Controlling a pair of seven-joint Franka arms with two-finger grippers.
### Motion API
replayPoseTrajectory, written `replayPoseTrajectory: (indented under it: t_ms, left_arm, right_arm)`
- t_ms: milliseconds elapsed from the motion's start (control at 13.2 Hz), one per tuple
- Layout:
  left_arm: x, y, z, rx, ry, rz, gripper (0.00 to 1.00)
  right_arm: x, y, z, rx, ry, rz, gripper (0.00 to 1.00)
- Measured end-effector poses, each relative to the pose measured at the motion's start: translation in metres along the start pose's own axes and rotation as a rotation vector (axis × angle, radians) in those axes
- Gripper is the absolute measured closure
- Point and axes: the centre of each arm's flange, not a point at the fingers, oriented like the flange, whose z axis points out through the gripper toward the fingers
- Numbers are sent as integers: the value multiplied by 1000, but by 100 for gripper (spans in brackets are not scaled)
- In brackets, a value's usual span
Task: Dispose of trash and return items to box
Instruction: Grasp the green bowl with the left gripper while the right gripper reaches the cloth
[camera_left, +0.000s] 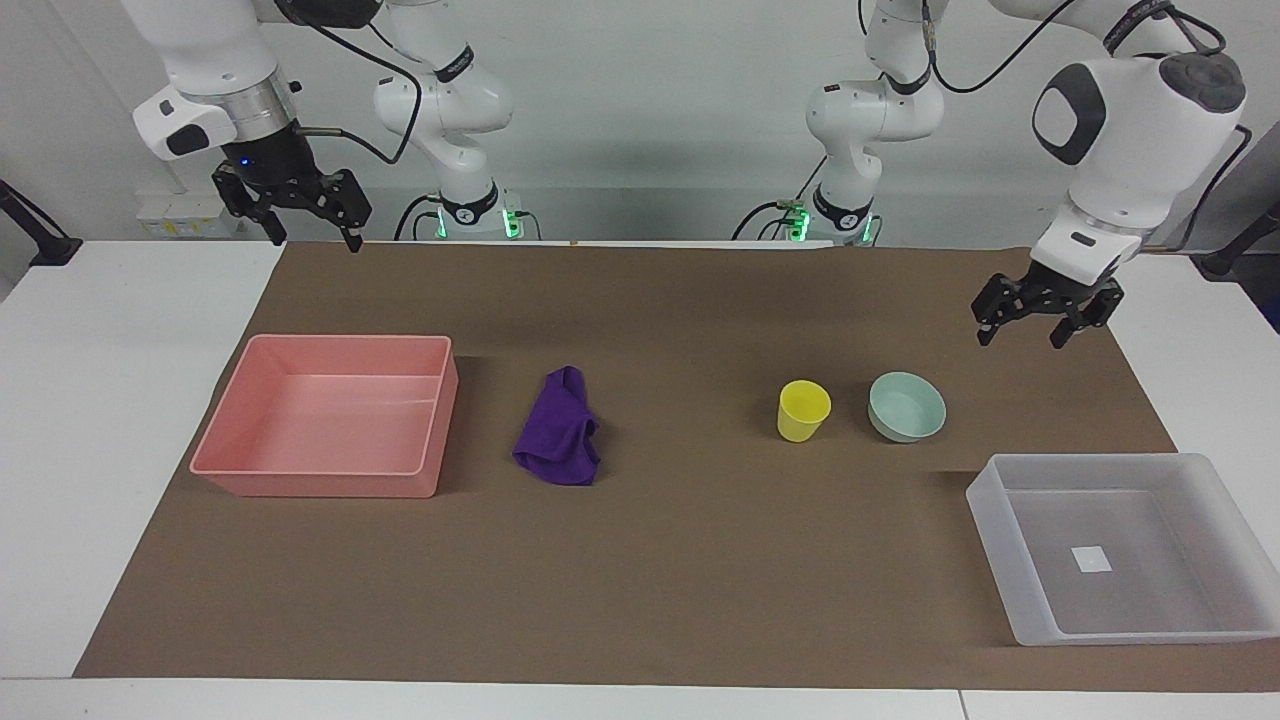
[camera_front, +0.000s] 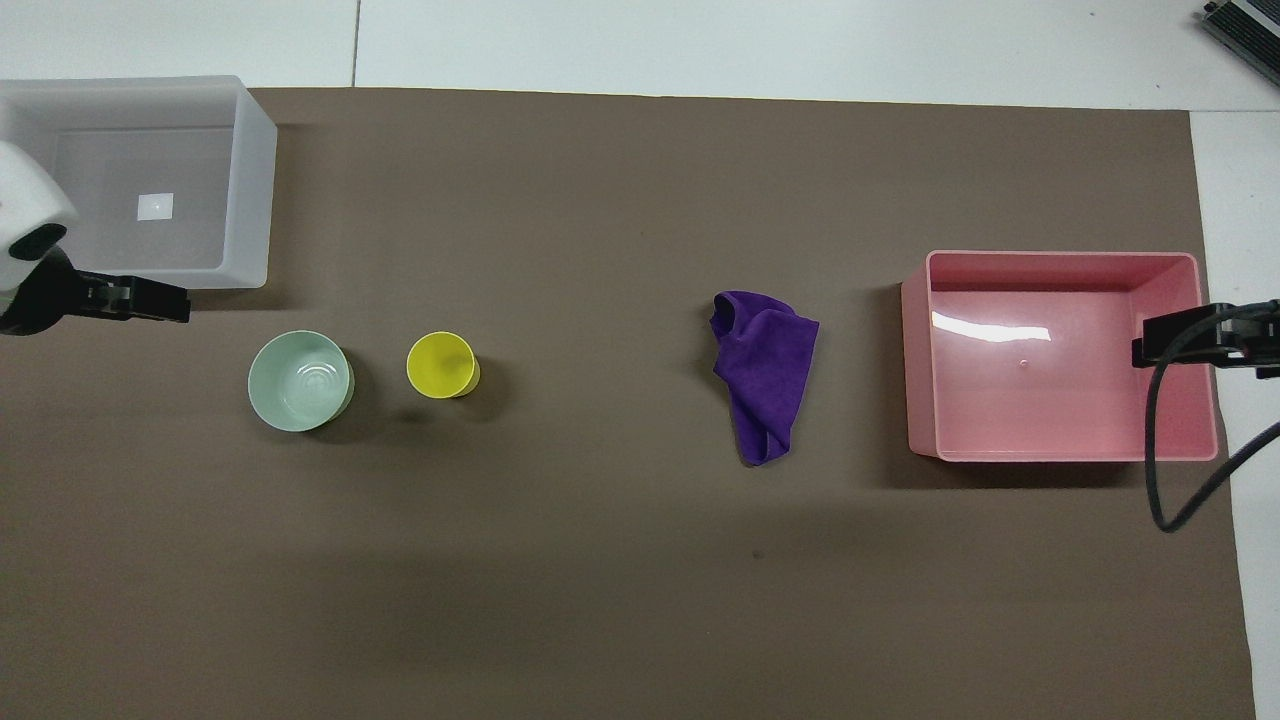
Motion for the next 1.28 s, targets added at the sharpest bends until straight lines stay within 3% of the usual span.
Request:
replayPoseTrajectory:
  t_ms: [528, 1057, 1208, 1283]
  left_arm:
    - [-29, 9, 109, -1, 19, -46, 0]
    - [-54, 16, 183, -3, 7, -41, 1]
    - [-59, 19, 199, -4, -6, -37, 5]
    - [-61, 19, 202, -4, -11, -37, 12]
  right_arm:
    - [-11, 9, -25, 9, 53, 12, 0]
    - [9, -7, 7, -2, 19, -16, 0]
    - [25, -36, 32, -1, 50, -68, 0]
    - [33, -58, 50, -1, 54, -102, 0]
